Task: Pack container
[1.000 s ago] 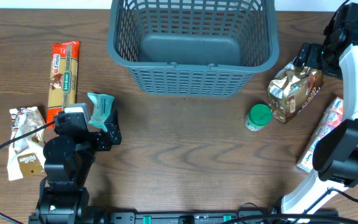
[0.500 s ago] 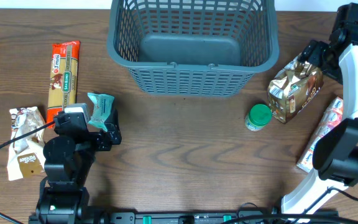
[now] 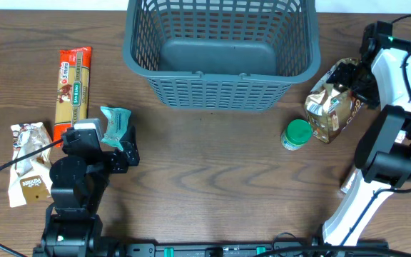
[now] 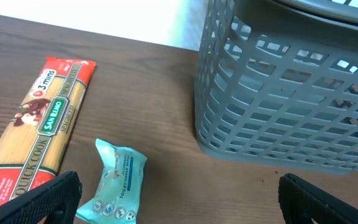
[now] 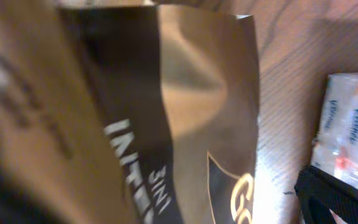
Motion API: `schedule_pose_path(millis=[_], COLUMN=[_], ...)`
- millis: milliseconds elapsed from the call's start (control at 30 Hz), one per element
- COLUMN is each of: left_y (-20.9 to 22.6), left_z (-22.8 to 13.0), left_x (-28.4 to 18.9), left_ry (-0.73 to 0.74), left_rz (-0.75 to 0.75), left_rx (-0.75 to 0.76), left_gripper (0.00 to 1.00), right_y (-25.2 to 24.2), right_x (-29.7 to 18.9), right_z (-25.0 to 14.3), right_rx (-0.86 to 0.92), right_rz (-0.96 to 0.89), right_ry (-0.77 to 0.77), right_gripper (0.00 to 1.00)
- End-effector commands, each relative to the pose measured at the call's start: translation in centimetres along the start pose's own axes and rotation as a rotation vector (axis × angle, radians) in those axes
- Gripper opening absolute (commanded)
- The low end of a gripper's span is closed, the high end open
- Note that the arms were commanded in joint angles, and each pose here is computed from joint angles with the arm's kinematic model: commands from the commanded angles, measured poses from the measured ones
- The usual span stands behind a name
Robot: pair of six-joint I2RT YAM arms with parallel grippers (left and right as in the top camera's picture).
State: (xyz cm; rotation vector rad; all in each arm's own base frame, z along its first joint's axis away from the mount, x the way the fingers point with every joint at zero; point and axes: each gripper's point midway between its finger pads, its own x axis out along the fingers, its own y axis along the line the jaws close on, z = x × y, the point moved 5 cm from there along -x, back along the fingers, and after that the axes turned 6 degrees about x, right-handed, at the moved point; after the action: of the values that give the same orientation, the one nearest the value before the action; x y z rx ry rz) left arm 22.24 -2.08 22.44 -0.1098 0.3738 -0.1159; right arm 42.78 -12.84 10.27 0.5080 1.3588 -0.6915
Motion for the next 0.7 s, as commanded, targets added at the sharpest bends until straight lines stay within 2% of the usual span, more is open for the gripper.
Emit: schedule_pose_path(millis=[0, 333, 367, 433, 600, 633, 667], left_y=[-0.1, -0.1, -0.1, -0.1, -0.1, -0.1, -0.1], left_z=[1.2, 1.2, 1.2, 1.2, 1.2, 1.2, 1.2], left_x=[-0.4, -0.4, -0.4, -0.4, -0.4, -0.4, -0.4], left_ry=[-0.033, -0.033, -0.033, -0.033, -0.033, -0.033, -0.033], left_rz=[0.005, 0.005, 0.005, 0.005, 0.006, 0.006, 0.006], left_rx=[-0.008, -0.008, -0.008, -0.008, -0.008, -0.008, -0.008], left_gripper=[0.98, 0.98, 0.98, 0.98, 0.98, 0.99, 0.98], right_y=[0.6, 1.0, 0.9, 0.9, 0.9, 0.9, 0.9], right_x=[3.2, 10.6, 10.9, 11.2, 11.2, 11.2, 11.2], right_z=[-1.0, -4.3, -4.4, -4.6, -4.6, -4.6, -4.6], right_rx=[-0.007, -0.045, -0.051, -0.060, -0.060, -0.060, -0.061], right_rz=[-0.021, -0.055, -0.057, -0.058, -0.059, -0.060, -0.060], right_ry=[0.077, 0.290, 0.298, 0.307, 0.308, 0.309, 0.309], right_gripper=[0.99, 0.99, 0.93, 0.72, 0.09, 0.01, 0.01])
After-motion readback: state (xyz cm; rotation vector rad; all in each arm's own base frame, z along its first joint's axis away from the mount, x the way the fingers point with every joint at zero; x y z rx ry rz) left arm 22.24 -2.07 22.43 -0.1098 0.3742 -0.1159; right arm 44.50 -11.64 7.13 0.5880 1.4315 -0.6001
